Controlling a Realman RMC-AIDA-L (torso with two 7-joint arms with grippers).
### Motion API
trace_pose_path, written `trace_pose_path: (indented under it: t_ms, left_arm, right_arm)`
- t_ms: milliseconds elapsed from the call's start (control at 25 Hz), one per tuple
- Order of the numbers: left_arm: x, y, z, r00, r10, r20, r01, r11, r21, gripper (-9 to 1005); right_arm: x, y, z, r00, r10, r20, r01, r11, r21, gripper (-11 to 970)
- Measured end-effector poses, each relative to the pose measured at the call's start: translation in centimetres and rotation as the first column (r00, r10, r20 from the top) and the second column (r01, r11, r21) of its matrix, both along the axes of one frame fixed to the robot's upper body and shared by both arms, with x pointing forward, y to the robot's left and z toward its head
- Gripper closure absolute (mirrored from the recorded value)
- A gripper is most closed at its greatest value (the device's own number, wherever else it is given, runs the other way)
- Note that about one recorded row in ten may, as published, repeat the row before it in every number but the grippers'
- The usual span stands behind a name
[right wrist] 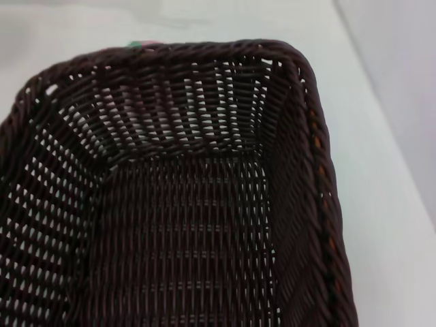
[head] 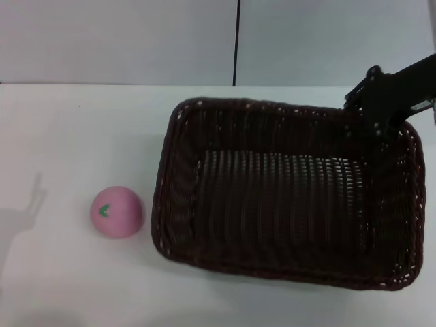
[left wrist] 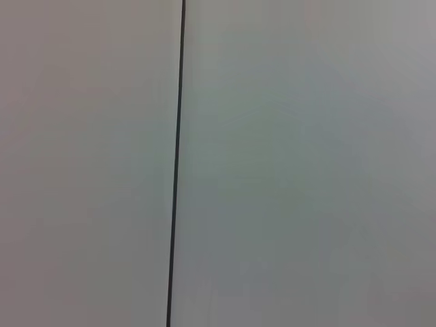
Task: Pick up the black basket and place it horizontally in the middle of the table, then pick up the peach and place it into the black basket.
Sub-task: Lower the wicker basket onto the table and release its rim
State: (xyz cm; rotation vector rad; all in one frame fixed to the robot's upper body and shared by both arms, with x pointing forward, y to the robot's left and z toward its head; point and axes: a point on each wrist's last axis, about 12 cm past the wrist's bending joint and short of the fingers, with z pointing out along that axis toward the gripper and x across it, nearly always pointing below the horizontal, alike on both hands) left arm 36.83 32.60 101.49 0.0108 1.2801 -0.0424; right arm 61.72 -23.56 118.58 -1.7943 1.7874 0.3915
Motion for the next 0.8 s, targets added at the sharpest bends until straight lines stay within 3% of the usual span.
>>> trace_pose_path:
  t_ms: [240,800]
  left_arm:
    - [-0.3,0.1,0.1,1.000,0.003,0.011,-0.003,1.000,0.001,157]
    - [-0.3,0.1,0.1,1.000,0.003,0.012,-0.003,1.000,0.002,158]
  right_arm:
    - [-0.4,1.8,-0.6,0.996,0.091,-0.010,-0.091,0.996,-0.025,736]
    - [-0.9,2.2,-1.6,0.993,0.120,-0.022,-0.120,0.992,-0.045,700]
